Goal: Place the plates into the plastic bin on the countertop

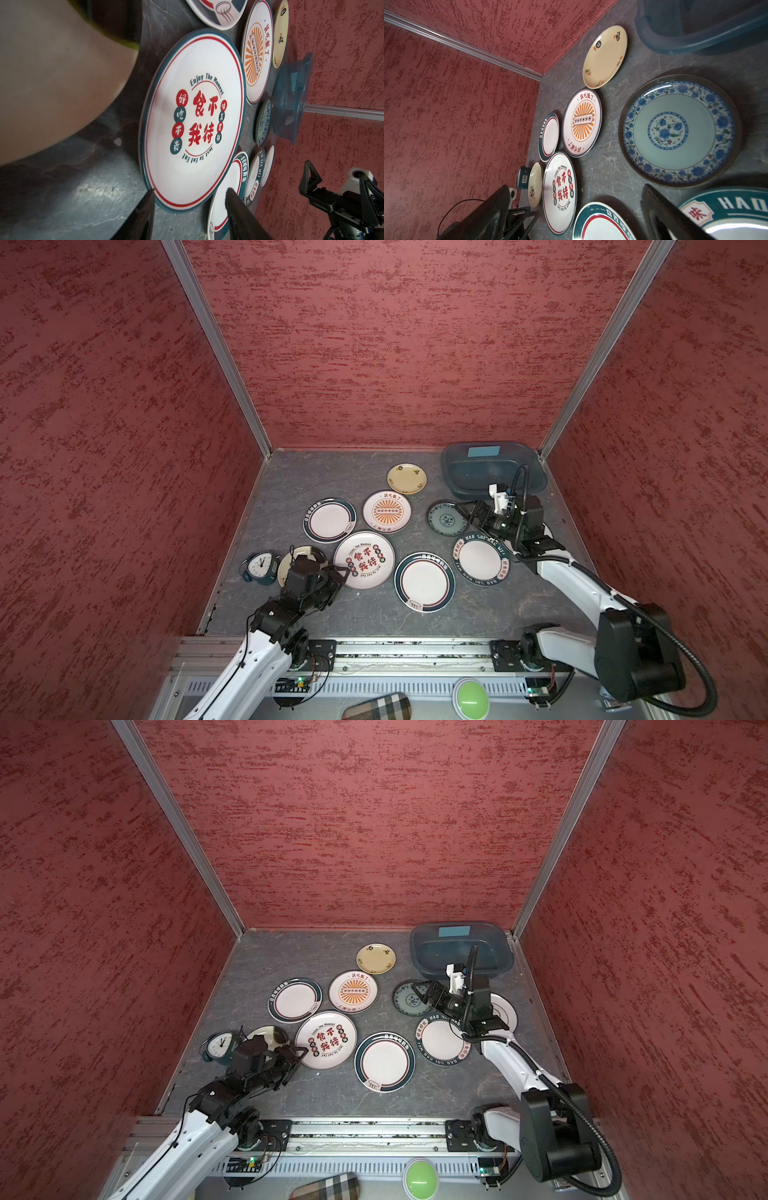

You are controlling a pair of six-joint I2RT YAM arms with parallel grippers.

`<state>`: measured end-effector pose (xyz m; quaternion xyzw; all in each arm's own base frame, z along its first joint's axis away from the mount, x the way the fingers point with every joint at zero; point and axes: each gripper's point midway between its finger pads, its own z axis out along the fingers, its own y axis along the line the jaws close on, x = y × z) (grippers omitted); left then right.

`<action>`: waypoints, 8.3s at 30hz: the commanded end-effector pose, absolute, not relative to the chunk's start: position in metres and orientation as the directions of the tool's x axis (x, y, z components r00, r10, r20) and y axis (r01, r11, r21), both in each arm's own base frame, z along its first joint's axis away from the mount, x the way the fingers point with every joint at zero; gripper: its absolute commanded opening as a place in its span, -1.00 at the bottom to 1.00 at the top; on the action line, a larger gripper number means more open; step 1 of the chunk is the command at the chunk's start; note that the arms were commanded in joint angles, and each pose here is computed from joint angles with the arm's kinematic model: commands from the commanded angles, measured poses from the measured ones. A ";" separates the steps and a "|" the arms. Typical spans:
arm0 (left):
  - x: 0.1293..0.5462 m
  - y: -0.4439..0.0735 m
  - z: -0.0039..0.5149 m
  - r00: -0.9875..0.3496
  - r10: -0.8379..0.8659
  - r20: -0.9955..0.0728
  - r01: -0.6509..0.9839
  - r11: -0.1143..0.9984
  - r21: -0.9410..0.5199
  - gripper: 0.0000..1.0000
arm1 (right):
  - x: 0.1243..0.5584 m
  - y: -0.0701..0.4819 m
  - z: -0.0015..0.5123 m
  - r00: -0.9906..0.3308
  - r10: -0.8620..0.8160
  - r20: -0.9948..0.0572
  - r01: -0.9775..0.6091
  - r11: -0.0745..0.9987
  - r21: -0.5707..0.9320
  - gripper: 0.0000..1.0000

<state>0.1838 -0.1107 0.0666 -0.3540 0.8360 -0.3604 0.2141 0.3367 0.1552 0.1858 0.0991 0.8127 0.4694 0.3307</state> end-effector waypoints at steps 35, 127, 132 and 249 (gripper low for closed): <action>0.168 -0.080 0.002 -0.572 -0.811 -0.124 -0.581 0.507 -0.636 -0.25 | 0.346 0.146 0.195 -0.708 0.498 -0.501 -0.148 0.589 0.794 0.98; 0.220 -0.115 0.129 -0.622 -0.746 -0.238 -0.309 0.513 -0.801 -1.00 | 0.341 0.153 0.192 -0.744 0.496 -0.447 -0.139 0.540 0.830 0.98; 0.234 -0.126 0.154 -0.620 -0.742 -0.254 -0.232 0.483 -0.844 -1.00 | 0.339 0.158 0.197 -0.745 0.498 -0.444 -0.170 0.501 0.849 0.98; 0.342 -0.118 0.175 -0.624 -0.473 -0.622 0.092 0.746 -0.660 0.99 | 0.552 -0.030 0.105 -0.531 0.647 -0.547 0.444 0.763 0.471 -0.60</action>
